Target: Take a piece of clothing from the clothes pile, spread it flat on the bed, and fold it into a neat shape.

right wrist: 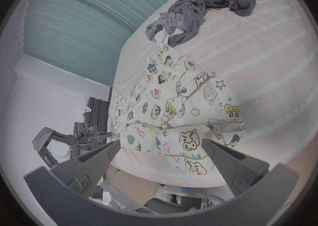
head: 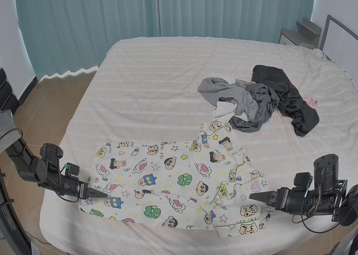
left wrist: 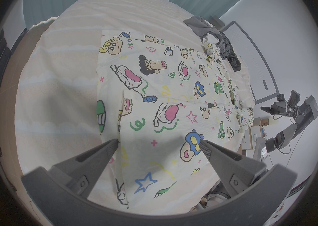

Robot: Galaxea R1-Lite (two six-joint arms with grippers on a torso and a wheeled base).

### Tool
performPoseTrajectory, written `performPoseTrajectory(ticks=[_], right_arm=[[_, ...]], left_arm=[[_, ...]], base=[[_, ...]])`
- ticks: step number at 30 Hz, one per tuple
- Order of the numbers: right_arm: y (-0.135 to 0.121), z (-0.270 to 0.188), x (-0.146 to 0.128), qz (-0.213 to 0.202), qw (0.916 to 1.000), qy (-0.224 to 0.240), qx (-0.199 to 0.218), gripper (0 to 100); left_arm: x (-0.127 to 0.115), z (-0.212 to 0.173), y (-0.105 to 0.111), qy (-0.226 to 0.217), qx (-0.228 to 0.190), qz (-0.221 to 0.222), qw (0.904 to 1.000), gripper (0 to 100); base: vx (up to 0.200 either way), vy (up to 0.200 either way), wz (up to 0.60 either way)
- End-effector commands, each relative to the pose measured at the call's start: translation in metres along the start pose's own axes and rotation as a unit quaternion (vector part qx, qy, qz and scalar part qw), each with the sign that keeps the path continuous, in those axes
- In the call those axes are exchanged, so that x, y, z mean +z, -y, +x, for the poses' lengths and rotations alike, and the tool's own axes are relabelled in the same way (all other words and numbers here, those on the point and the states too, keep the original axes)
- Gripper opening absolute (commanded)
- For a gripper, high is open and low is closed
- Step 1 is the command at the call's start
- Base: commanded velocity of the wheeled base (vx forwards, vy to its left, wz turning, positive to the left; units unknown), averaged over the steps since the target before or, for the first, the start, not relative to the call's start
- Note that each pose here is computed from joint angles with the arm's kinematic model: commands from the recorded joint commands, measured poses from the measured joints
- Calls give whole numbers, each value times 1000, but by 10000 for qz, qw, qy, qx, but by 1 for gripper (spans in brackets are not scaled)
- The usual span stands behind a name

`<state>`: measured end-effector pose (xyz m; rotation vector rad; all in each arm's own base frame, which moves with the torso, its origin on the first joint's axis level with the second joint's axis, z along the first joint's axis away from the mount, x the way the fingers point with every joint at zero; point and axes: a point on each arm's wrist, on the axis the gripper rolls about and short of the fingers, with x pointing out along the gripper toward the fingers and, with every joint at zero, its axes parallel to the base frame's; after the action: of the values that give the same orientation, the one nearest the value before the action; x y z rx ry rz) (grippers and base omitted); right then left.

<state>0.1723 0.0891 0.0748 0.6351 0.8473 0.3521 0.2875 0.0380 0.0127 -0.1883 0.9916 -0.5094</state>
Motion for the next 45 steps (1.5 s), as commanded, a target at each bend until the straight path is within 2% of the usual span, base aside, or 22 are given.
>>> performPoseTrajectory(ticks=[1, 4, 5, 20, 25, 30, 45], right_arm=[[0, 2, 0, 5, 10000, -19, -11, 100], [0, 2, 1, -8, 10000, 30, 25, 100], [0, 2, 0, -4, 10000, 25, 29, 100], [0, 3, -1, -13, 10000, -6, 25, 100], [-1, 3, -1, -25, 10000, -11, 28, 100], [0, 3, -1, -24, 10000, -17, 23, 100], [0, 3, -1, -24, 10000, -17, 23, 100]], left_arm=[[-2, 0, 0, -30, -4, -27, 10000, 100], [-3, 0, 0, -37, -5, -39, 10000, 100], [-3, 0, 0, -37, -5, -39, 10000, 0], [-9, -13, -2, 13, 119, -186, 9998, 0], [-14, -18, 1, -63, 235, -223, 9995, 0], [-18, -28, 10, -309, 172, -359, 9987, 0], [-26, -27, 10, -470, 146, -461, 9977, 0]], base=[[0, 0, 0], [0, 0, 0], [0, 0, 0], [0, 0, 0], [0, 0, 0], [0, 0, 0], [0, 0, 0]])
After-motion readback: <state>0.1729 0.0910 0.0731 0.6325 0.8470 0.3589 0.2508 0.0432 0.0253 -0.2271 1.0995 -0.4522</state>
